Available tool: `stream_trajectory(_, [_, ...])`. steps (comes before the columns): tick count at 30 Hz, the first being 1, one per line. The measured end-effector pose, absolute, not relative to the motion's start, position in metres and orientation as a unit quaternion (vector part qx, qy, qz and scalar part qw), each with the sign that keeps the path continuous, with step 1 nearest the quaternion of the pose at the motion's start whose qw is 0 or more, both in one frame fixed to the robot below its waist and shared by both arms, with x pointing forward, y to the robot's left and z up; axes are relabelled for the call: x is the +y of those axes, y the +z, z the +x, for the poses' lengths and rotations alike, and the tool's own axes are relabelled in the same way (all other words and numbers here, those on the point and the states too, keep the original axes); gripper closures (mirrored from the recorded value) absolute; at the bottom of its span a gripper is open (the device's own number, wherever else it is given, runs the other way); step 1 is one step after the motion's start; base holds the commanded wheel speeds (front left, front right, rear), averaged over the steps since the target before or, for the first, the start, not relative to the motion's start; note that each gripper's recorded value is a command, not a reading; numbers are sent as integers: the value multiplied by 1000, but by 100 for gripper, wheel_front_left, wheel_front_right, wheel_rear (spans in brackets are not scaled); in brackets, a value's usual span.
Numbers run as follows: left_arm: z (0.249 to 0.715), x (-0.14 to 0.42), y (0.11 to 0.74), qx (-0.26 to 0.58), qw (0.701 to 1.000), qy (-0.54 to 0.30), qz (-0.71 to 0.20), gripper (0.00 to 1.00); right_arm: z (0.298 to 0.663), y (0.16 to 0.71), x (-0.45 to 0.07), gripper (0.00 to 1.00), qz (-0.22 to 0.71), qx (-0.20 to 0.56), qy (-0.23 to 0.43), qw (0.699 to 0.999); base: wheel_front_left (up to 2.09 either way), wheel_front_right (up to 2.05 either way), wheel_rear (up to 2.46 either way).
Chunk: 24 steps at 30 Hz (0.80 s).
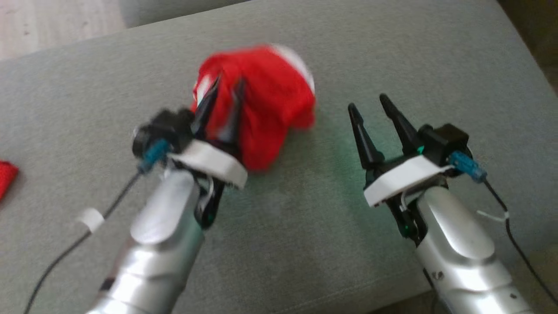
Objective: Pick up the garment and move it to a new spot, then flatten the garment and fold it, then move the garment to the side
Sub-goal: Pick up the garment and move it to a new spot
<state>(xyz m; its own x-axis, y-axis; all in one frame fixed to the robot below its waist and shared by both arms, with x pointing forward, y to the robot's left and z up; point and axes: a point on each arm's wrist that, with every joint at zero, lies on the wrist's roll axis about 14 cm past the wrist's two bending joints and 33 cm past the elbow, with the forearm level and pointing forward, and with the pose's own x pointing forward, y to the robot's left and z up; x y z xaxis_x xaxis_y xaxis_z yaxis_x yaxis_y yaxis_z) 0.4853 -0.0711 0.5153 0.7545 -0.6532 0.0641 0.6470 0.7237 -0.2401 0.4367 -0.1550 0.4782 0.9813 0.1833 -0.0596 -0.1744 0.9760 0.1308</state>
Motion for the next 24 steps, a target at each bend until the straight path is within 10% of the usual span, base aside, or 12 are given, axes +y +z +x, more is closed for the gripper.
stream_trajectory(24, [385, 152, 436, 76, 992, -29, -93, 0, 396, 442, -135, 0, 98, 84, 88, 988, 0, 0, 0])
